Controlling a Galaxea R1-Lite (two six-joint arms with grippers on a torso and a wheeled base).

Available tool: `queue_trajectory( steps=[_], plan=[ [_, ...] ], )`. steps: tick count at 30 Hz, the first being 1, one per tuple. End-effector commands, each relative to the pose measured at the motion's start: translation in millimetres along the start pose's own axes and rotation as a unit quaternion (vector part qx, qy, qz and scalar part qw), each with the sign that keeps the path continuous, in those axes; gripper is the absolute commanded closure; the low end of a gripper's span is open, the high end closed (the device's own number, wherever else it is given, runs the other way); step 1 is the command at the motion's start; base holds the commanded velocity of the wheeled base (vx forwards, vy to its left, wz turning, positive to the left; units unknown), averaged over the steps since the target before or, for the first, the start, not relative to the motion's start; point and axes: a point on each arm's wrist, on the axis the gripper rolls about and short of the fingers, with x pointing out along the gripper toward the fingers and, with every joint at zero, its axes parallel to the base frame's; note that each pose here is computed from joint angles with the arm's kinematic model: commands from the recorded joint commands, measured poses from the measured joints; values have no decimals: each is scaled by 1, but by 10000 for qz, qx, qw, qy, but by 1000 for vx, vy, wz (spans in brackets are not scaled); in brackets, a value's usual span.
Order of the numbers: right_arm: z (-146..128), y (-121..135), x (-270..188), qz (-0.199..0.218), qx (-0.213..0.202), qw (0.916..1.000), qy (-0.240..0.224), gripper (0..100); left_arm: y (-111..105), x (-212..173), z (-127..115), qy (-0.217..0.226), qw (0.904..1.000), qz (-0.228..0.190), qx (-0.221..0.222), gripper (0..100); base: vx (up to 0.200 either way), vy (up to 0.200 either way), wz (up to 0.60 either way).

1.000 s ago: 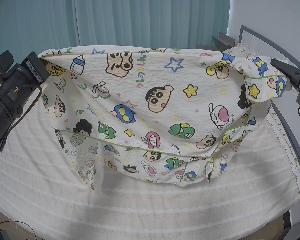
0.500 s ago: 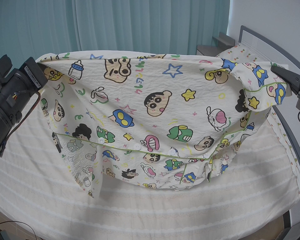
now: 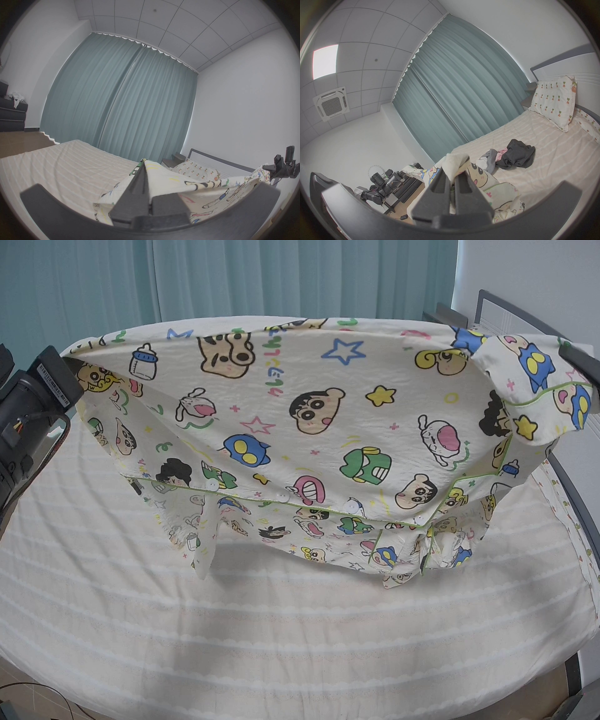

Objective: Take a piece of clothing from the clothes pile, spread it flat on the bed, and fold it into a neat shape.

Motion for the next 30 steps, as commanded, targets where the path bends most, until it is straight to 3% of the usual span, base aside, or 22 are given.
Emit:
queue_trajectory(
  steps=[1,9,20,30],
  plan=[
    [14,12,-10,246,-70,9994,-234,100,0,-3,15,-249,9996,-15,127,100,0,0,0],
    [4,9,-10,226,1,9997,-58,100,2,-7,11,-176,9995,36,273,100,0,0,0],
    [8,14,-20,344,-34,9992,-179,100,8,-27,12,-181,9998,-13,75,100,0,0,0],
    [7,14,-21,337,-22,9993,-166,100,9,-30,4,-30,9999,-66,90,100,0,-200,0]
  ],
)
